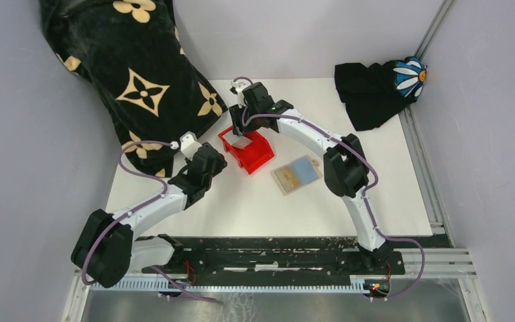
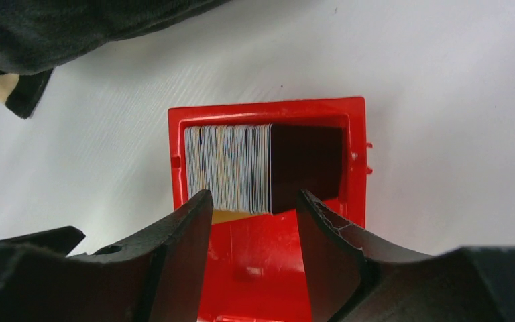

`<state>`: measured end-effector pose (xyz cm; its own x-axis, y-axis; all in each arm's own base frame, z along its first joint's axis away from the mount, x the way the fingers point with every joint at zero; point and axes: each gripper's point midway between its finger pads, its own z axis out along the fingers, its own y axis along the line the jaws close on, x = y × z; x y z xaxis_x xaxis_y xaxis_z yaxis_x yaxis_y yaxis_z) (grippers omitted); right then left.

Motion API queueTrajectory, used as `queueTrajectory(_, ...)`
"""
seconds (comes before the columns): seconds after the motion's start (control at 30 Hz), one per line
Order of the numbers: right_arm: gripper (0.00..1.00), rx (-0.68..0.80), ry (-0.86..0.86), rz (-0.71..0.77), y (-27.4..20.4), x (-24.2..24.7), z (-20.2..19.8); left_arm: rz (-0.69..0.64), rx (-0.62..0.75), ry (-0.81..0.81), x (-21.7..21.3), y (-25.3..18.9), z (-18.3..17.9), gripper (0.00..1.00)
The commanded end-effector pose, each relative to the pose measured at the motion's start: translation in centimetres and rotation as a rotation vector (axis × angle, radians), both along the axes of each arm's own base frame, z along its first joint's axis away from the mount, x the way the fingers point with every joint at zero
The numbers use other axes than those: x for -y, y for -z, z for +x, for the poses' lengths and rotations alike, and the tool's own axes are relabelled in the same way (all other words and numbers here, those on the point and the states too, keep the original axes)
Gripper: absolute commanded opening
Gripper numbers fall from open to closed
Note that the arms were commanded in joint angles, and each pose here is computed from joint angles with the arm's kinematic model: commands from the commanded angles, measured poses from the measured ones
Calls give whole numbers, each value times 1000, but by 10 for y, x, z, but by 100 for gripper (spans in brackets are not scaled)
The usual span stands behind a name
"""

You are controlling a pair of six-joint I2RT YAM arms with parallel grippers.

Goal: Put the credit cards into the card holder
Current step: Pick up the credit card from the storage box.

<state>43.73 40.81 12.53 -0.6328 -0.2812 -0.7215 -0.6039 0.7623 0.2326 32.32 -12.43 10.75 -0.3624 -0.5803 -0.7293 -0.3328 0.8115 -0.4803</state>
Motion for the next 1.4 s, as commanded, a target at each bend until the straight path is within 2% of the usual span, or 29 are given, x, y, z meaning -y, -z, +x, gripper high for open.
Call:
queueTrajectory(0.0, 56, 22, -29, 6, -9, -10, 11, -127, 50, -24, 11, -5, 15, 53)
queueTrajectory(0.47, 55, -45, -13, -45, 26, -12, 23, -142, 22, -31, 10, 16, 25, 52)
queueTrajectory(0.67, 45, -149, 13, 51, 32, -10, 20, -149, 9, -11, 16, 22, 29, 52)
queueTrajectory(0.83, 35, -184, 14, 122, 24, -16, 16, -159, 0, 2, 22, 26, 35, 51)
queueTrajectory(0.97, 31, -176, 13, 162, 9, -19, 14, -151, -18, 7, 25, 32, 40, 51)
queueTrajectory(1.37, 28, -122, 7, 193, -29, -20, 7, -149, -26, 21, 33, 33, 51, 49)
